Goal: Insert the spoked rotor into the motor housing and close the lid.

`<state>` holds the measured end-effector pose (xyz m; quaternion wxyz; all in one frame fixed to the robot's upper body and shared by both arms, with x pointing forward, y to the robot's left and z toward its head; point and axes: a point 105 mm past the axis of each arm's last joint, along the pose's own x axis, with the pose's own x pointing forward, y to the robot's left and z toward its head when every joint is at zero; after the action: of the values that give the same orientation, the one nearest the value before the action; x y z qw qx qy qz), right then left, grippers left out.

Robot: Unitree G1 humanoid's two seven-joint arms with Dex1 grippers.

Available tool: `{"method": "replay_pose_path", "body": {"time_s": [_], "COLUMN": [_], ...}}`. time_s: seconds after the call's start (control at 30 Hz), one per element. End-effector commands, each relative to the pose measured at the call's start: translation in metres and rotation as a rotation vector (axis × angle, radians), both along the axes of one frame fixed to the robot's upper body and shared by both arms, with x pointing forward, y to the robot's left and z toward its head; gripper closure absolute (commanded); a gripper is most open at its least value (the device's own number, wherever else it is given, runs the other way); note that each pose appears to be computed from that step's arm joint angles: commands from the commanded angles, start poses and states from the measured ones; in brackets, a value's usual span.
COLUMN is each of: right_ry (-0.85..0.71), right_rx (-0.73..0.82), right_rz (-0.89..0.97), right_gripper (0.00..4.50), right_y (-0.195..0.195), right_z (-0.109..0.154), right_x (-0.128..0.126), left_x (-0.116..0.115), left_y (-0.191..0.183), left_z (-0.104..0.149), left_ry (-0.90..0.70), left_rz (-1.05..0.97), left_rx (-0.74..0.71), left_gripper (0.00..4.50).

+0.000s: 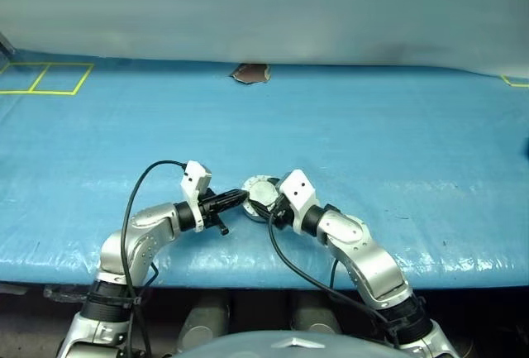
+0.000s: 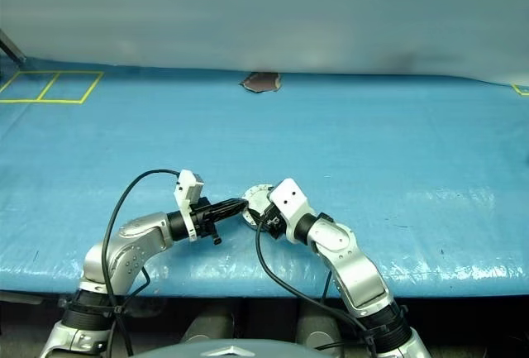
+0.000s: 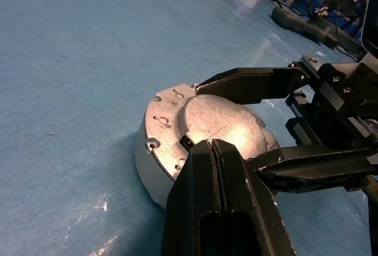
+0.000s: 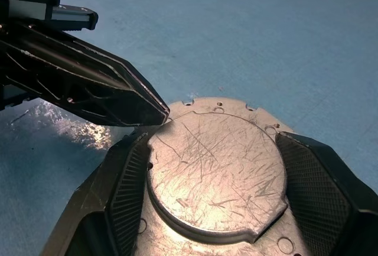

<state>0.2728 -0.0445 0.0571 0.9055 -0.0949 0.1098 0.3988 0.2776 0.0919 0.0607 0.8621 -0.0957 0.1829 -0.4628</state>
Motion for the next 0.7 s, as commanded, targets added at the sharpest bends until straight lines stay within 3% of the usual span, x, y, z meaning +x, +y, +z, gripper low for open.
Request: {"method": "replay_pose_path", "body": {"time_s": [0.03,0.57,0.7], "right_ry": [0.08,0.062,-0.012], "right_rx": [-0.049,0.009,0.024], "right_rz": [-0.045,-0.02,-0.002], "right_gripper": [1.41,1.41,0.12], "right_y": [-0.011,-0.01,-0.008], "right_z": [-0.023,-0.007,0.013], "right_x": [-0.002,-0.001,-0.002], "left_x": [-0.001,-0.004,-0.005], "left_y": [0.0,-0.001,-0.004], "left_z": [-0.011,-0.015,-0.015], "left_ry": [0.001,0.005,0.008], "left_rz": [-0.012,-0.006,-0.019], "left_rx": [0.093,0.098,0.09], "left_gripper": [4.5,4.5,4.5]}}
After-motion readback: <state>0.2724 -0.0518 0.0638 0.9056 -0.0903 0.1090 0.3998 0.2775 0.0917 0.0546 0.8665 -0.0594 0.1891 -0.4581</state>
